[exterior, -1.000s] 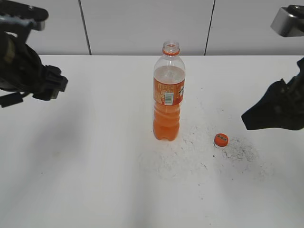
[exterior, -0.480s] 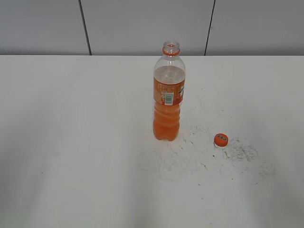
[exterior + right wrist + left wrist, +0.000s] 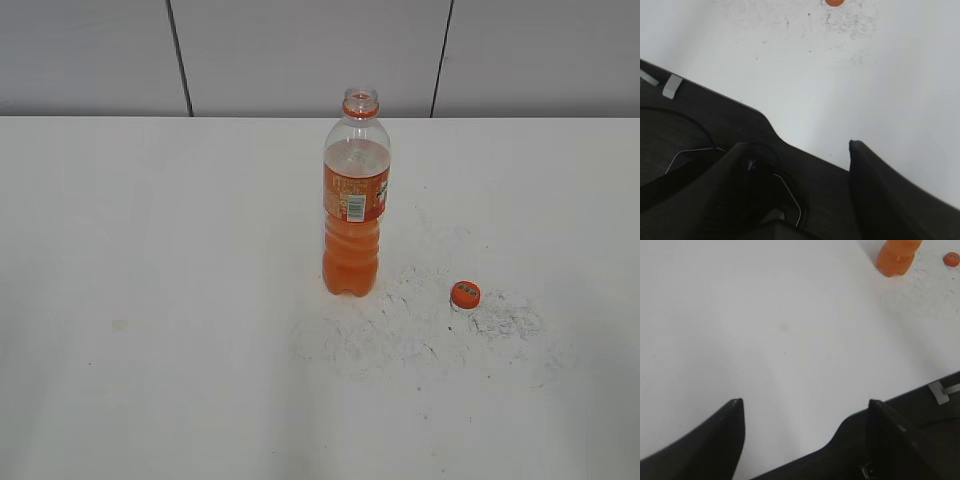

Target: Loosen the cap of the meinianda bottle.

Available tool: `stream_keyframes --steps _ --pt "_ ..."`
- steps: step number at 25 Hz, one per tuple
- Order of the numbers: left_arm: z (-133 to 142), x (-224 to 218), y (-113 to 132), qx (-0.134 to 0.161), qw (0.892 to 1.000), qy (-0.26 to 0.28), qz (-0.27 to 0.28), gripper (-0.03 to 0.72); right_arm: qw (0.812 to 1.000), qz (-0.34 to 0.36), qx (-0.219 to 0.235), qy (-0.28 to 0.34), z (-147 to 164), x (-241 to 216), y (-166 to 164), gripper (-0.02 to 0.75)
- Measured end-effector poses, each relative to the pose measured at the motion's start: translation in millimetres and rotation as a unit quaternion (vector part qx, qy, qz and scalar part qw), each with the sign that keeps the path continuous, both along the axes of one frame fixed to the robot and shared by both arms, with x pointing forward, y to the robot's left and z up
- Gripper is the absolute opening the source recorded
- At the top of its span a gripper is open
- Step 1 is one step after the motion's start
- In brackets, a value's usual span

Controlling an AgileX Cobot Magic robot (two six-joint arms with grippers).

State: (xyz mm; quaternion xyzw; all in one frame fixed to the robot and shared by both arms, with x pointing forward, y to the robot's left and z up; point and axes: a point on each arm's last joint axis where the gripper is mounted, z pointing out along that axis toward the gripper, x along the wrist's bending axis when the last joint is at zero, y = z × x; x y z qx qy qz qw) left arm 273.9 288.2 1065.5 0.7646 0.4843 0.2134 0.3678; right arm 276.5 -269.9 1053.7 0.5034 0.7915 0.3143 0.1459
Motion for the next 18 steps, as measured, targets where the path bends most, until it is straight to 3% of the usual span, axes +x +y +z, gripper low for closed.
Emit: stream_keyframes --steps 6,18 --pt "-2 -11 9 -0.016 0.999 -0.034 0.001 0.58 0.997 -0.038 -0.017 -0.058 -20 -14 -13 0.457" --pt "-3 -11 10 -0.013 0.999 -0.038 0.002 0.571 0.996 -0.041 -0.026 -0.069 -21 -14 -15 0.453"
